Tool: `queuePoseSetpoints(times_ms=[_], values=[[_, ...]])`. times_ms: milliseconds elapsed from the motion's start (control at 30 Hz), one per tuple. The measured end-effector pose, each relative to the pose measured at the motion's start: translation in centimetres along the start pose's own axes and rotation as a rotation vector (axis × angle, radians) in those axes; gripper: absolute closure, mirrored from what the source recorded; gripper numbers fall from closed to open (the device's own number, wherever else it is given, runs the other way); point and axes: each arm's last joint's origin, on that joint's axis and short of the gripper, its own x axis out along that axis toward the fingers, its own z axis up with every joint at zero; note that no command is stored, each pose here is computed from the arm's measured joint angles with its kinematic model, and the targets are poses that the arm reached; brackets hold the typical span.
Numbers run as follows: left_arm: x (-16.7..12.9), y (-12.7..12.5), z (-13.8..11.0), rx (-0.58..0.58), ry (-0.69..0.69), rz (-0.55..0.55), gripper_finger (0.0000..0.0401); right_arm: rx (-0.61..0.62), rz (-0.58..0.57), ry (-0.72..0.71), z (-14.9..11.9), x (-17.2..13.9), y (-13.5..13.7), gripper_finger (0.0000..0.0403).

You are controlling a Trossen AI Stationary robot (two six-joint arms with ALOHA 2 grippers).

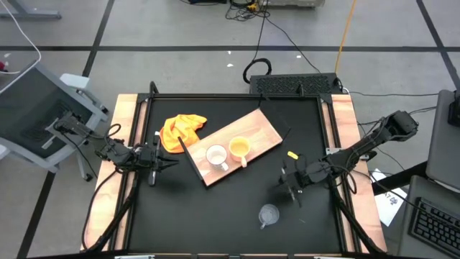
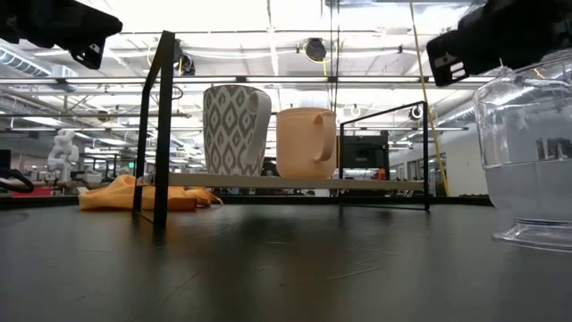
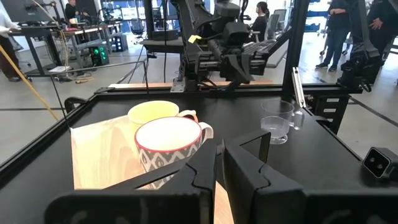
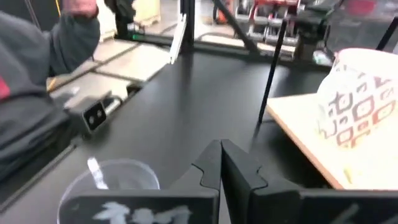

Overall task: Stack small to large cups/mugs on shelf
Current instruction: Put the transparent mug on the shelf

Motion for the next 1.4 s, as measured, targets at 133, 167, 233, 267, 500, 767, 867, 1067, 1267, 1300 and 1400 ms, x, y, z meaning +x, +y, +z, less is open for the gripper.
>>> queuePoseSetpoints(times_ms=[133,167,233,267,500,767,867,1067,1267,1300,1400], values=[[0.0,0.0,0.0,-0.001,0.0,0.0,0.037,-0.031,0.044,-0.017,0.2,-0.1,0.4,0.0403],[0.0,0.0,0.0,-0.003,0.001,0.0,0.037,-0.048,0.054,-0.018,0.2,-0.1,0.6,0.0403],[0.0,0.0,0.0,-0.001,0.004,0.0,0.037,-0.094,0.068,-0.008,0.4,0.0,1.0,0.0403],[0.0,0.0,-0.1,0.0,0.006,0.0,0.037,-0.108,0.071,0.002,0.8,0.1,1.2,0.0403],[0.0,0.0,-0.1,0.0,0.006,0.0,0.037,-0.065,-0.001,0.246,3.8,0.9,1.6,0.0403],[0.0,0.0,-0.2,-0.005,0.022,0.001,0.037,0.134,-0.051,0.41,6.0,0.9,1.8,0.0403],[0.0,0.0,-0.3,-0.003,0.026,0.001,0.037,0.187,-0.063,0.453,6.6,1.2,2.2,0.0403],[0.0,0.0,-0.3,-0.003,0.026,0.001,0.037,0.284,-0.069,0.582,7.5,2.7,2.8,0.0403],[0.0,0.0,-0.3,-0.004,0.025,0.001,0.037,0.313,-0.117,0.744,8.5,4.5,3.4,0.0403],[0.0,0.0,-0.3,-0.004,0.025,0.001,0.037,0.317,-0.121,0.757,8.8,4.8,3.5,0.0403],[0.0,0.0,-0.3,-0.004,0.024,0.001,0.037,0.312,-0.127,0.786,9.3,5.5,3.8,0.0403]])
